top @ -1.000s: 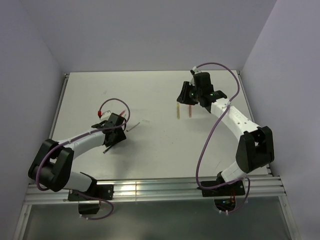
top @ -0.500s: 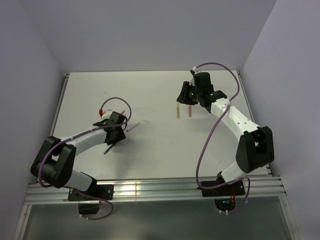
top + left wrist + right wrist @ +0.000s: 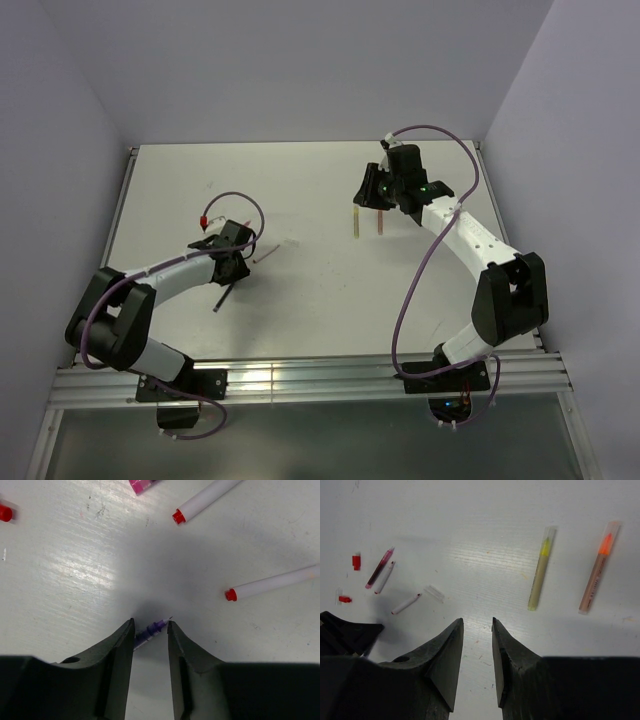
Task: Insert the pens into the pen caps
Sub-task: Pick up the pen from the center of the board.
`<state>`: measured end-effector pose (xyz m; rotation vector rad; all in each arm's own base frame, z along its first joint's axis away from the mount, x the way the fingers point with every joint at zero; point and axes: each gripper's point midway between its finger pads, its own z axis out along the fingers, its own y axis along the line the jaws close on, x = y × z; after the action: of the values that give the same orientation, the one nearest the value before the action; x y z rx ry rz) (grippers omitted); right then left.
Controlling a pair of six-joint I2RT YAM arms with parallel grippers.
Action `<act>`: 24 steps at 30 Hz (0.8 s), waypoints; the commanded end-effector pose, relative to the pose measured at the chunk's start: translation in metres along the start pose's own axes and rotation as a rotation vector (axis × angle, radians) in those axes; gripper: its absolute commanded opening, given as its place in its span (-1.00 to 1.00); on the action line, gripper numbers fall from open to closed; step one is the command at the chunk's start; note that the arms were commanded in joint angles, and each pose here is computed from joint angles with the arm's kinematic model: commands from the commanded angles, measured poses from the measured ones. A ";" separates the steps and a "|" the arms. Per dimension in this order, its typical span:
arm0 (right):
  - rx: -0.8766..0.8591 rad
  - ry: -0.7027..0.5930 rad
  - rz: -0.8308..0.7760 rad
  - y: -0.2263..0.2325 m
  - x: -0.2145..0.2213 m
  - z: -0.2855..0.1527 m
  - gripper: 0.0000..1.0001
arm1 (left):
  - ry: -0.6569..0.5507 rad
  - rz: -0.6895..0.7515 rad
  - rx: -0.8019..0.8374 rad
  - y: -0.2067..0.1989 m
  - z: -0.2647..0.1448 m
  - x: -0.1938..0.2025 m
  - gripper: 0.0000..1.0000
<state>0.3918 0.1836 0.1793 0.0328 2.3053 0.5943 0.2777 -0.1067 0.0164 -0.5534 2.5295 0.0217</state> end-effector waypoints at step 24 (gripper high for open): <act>-0.051 -0.034 -0.026 0.015 -0.010 -0.002 -0.29 | 0.101 0.013 0.039 -0.003 -0.003 0.021 -0.14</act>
<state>0.3902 0.1864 0.1796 0.0226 2.3085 0.6141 0.2864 -0.1240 0.0189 -0.5493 2.5310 -0.0850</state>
